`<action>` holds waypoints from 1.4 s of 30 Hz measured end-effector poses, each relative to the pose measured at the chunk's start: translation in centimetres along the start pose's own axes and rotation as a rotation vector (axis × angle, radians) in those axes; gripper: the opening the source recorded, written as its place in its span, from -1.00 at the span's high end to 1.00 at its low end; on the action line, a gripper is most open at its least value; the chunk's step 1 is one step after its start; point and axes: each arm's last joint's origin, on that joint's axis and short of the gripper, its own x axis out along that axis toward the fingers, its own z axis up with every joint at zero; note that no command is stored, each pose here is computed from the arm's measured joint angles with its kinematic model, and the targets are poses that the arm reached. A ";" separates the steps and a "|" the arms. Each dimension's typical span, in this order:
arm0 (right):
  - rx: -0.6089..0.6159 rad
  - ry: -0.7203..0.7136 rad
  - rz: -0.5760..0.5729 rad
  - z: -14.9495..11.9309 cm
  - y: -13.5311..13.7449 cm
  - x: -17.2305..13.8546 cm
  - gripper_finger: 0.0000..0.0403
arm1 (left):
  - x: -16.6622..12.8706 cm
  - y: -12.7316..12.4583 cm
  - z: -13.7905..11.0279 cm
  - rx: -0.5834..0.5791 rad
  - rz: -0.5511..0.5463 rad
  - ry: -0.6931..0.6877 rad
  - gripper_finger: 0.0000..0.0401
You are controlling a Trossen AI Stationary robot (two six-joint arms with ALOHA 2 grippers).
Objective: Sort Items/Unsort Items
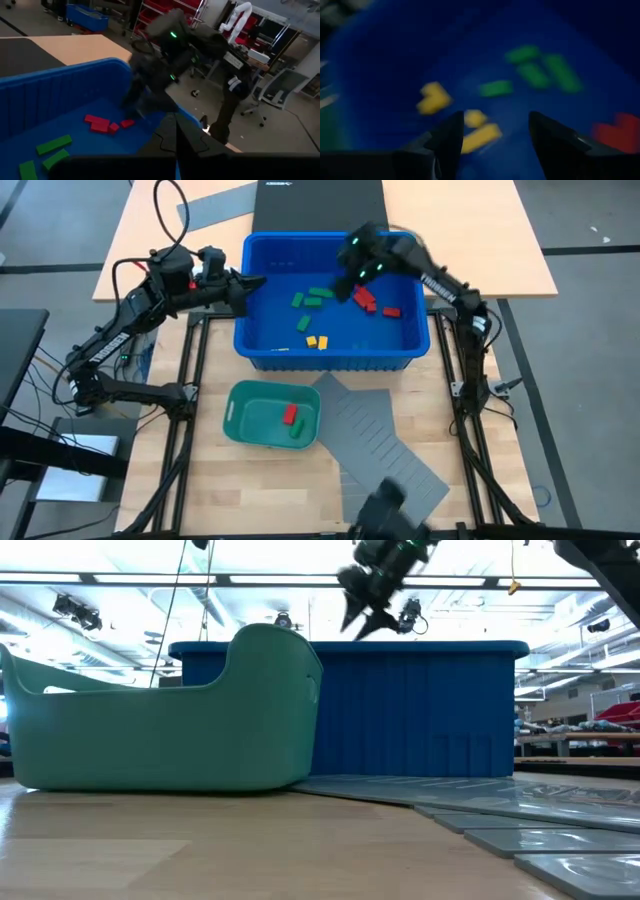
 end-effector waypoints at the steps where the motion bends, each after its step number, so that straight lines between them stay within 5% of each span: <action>1: 0.033 -0.003 -0.041 0.1 -1.6 -0.2 -0.13 | 0.1 0.0 0.0 0.000 0.003 0.001 1.00; 7: 0.157 0.020 -0.186 -0.6 -9.0 -0.1 -0.21 | 0.5 0.3 0.0 0.000 0.071 -0.025 1.00; 13: 0.384 0.160 -0.264 -3.8 -13.1 2.3 -0.29 | 1.7 0.7 -0.1 0.001 0.118 -0.036 1.00; 21: 0.455 0.260 -0.336 -7.7 -14.5 6.4 -0.36 | 4.0 1.2 -0.4 0.000 0.126 -0.023 1.00; 42: 0.558 0.227 -0.402 -13.6 -16.1 12.3 -0.19 | 4.3 1.2 -0.6 -0.010 0.108 -0.005 1.00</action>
